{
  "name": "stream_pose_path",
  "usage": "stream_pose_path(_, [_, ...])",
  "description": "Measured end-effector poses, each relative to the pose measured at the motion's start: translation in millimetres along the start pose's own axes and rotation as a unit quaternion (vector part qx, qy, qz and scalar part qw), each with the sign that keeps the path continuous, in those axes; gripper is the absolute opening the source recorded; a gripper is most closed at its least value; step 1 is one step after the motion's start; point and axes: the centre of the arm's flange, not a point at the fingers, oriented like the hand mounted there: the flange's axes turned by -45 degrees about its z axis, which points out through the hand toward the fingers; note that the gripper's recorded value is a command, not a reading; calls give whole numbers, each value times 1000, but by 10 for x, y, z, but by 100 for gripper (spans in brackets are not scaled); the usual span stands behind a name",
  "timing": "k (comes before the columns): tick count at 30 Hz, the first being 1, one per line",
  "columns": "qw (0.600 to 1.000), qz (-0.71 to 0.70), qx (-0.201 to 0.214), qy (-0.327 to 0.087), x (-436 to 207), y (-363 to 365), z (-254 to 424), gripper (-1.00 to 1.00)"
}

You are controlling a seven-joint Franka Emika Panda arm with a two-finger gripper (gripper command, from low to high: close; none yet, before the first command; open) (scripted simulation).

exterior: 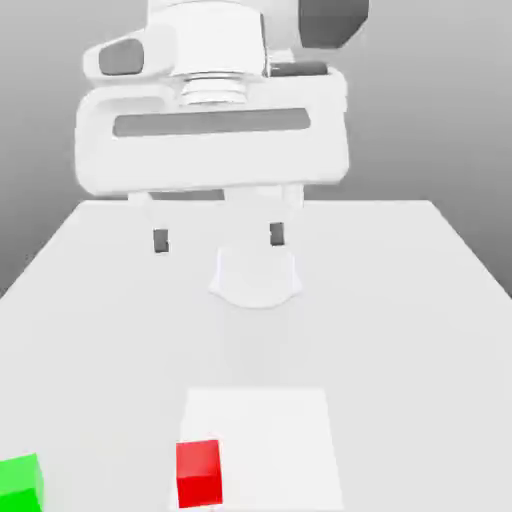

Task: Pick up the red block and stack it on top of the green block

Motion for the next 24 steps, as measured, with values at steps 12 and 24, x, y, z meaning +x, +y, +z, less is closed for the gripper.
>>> stream_pose_path(12, [989, -25, -9, -144, -828, 285, 1952, 0])
stream_pose_path(24, [989, -25, -9, -147, -896, 293, 2140, -100])
